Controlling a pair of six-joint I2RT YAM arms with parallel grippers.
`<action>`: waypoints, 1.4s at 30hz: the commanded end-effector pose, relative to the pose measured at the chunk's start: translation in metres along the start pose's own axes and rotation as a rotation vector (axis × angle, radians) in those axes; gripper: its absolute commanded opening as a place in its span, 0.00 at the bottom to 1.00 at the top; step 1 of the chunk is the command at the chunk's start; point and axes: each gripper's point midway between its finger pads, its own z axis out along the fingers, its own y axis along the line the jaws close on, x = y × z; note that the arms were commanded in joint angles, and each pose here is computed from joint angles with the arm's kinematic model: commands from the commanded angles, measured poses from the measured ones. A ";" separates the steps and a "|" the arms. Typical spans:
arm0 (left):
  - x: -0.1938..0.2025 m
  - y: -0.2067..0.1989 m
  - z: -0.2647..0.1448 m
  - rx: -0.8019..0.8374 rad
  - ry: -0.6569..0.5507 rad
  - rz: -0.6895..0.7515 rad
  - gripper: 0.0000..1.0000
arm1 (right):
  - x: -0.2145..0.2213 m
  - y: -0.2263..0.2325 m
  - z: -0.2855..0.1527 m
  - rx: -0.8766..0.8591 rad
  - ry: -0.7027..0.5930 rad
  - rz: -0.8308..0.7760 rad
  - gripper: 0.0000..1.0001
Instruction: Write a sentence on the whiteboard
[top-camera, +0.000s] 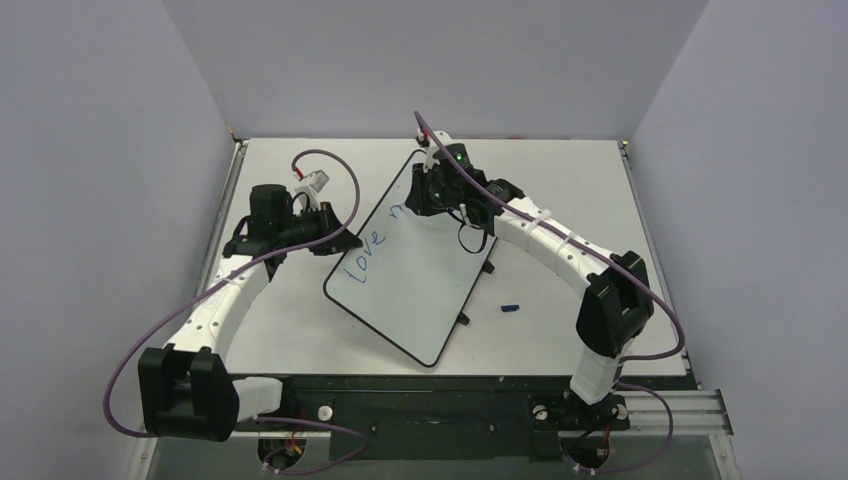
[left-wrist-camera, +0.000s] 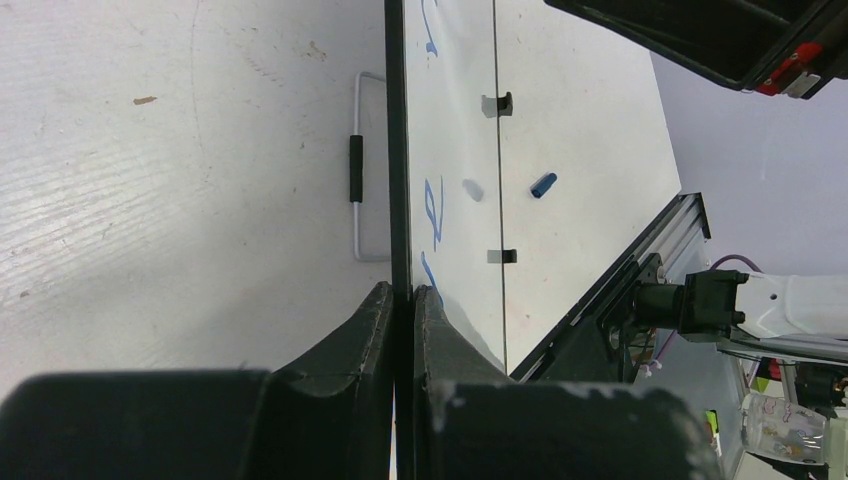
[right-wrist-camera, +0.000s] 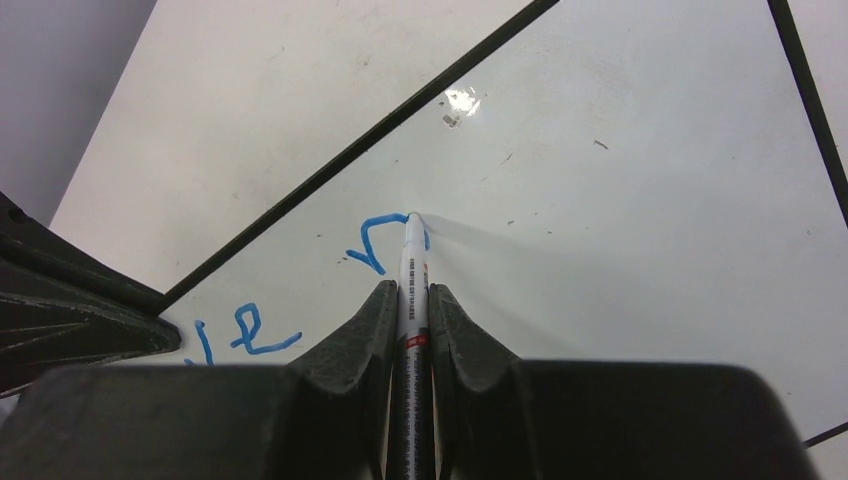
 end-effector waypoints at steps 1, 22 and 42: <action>-0.017 -0.021 -0.004 0.050 -0.046 0.139 0.00 | -0.023 0.005 0.001 -0.013 -0.051 0.007 0.00; -0.017 -0.022 -0.005 0.053 -0.047 0.146 0.00 | 0.003 -0.030 0.006 0.060 0.003 0.032 0.00; -0.017 -0.023 -0.005 0.056 -0.047 0.149 0.00 | -0.053 -0.034 -0.020 0.044 -0.124 0.062 0.00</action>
